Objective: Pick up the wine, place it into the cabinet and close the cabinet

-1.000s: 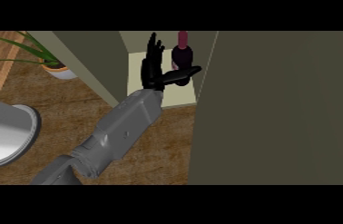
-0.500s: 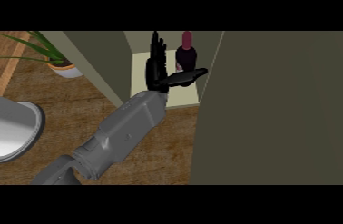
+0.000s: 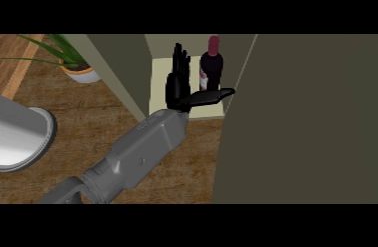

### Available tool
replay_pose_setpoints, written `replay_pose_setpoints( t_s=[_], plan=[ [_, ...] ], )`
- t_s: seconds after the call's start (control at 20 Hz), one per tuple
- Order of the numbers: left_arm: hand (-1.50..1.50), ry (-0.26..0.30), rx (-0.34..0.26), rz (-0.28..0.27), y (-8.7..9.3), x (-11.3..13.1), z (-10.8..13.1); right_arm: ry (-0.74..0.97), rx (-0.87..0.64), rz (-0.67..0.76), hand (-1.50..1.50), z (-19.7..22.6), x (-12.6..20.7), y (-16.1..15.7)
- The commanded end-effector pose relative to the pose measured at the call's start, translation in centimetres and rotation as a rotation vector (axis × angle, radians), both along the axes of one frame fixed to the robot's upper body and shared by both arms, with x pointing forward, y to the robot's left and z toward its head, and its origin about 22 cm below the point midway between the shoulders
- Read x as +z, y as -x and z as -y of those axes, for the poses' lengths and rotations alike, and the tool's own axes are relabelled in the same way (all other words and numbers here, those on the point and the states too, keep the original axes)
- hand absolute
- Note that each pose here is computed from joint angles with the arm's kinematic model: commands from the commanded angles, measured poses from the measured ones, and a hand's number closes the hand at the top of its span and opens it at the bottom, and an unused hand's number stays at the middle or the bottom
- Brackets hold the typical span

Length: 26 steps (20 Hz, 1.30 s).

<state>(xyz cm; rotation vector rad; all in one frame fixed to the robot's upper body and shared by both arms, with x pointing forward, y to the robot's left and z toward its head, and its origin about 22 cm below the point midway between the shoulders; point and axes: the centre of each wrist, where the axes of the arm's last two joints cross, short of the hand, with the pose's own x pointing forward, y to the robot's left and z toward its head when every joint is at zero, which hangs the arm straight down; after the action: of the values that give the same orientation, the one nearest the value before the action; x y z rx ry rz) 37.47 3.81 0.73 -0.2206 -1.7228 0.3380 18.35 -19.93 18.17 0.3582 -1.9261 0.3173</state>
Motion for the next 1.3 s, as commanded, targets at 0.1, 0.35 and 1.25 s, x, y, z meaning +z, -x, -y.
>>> replay_pose_setpoints(
  t_s=[0.1,0.35,1.25],
  plan=[
    [-1.5,-0.002,-0.048,0.026,2.4,-1.5,0.9,0.004,-0.037,-0.001,-1.5,-0.3,0.0,0.3],
    [-1.5,-0.022,-0.038,0.036,3.0,-0.7,1.8,0.003,-0.047,-0.01,-1.5,-0.3,0.5,-0.9],
    [-1.5,-0.017,-0.177,0.123,8.7,-2.3,-1.8,-0.01,-0.09,0.008,-1.5,-0.1,0.5,0.8]
  ],
)
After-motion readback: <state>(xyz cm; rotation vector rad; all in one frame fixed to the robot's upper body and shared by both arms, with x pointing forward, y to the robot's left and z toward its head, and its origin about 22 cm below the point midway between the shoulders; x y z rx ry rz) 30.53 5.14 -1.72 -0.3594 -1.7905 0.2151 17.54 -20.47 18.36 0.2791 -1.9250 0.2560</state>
